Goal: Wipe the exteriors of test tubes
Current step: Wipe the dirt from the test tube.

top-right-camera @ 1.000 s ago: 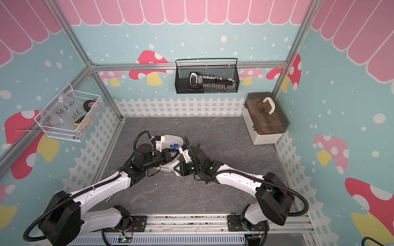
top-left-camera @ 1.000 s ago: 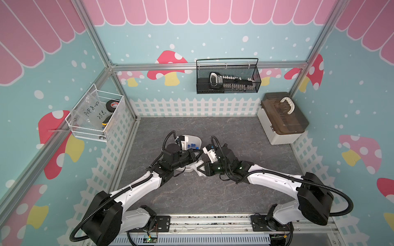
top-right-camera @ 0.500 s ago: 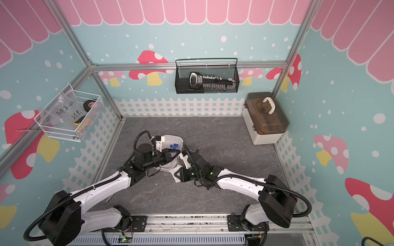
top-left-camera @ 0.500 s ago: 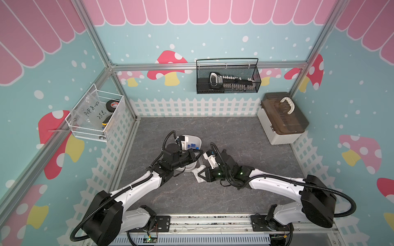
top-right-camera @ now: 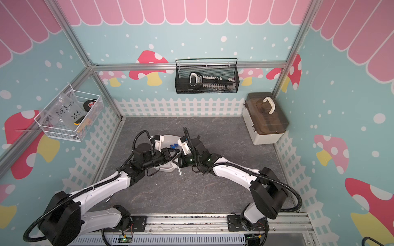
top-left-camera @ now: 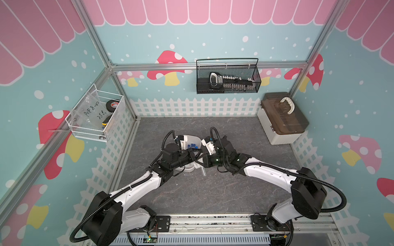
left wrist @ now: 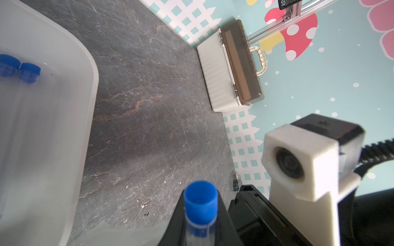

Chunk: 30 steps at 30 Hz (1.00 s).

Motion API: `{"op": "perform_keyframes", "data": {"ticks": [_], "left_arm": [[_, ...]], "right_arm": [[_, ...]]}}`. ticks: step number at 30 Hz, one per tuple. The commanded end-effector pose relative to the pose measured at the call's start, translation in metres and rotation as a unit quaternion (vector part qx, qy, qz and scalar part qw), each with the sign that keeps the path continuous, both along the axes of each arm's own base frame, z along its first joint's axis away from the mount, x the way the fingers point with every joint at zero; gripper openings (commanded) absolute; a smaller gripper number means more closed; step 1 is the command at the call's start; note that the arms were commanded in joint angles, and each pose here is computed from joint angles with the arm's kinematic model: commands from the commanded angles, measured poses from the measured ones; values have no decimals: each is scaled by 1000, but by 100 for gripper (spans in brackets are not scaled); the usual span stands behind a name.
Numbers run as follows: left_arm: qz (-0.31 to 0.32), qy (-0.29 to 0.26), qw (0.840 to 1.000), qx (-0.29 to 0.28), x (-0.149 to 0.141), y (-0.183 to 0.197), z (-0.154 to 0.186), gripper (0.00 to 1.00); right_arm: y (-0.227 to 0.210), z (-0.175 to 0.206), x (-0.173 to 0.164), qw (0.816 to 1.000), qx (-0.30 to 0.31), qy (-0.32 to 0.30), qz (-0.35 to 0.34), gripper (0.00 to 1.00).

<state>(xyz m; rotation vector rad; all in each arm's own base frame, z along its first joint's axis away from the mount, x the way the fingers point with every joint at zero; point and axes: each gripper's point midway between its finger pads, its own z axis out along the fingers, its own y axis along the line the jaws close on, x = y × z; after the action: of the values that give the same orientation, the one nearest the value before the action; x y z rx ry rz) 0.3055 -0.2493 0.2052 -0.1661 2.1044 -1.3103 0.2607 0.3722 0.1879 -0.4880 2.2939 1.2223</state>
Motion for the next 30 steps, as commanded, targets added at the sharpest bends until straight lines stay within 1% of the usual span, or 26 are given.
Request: {"op": "perform_keyframes", "data": {"ticks": [1,10,17,20,24,28,30], "left_arm": [[-1,-7,1000,-4,-2,1,7,15],[8,-9,1000,-1,1,4,7,15],[13,-11,1000,3,4,10,9,15],[19,-13,1000,5,6,15,10,15],[27,-14,999,14,9,25,11,15],[33,-17,999,40,10,37,12,16],[34,-17,998,57,10,42,14,16]], "right_arm": [[-2,1,-1,1000,4,4,-2,19],[-7,-21,-59,999,-12,39,12,19],[-21,-50,-90,997,-26,74,2,19],[-34,-56,-96,996,-28,81,-13,19],[-55,-57,-96,996,-36,74,-44,19],[-80,-54,-89,993,-50,64,-83,19],[-89,-48,-83,993,-47,56,-97,19]]}}
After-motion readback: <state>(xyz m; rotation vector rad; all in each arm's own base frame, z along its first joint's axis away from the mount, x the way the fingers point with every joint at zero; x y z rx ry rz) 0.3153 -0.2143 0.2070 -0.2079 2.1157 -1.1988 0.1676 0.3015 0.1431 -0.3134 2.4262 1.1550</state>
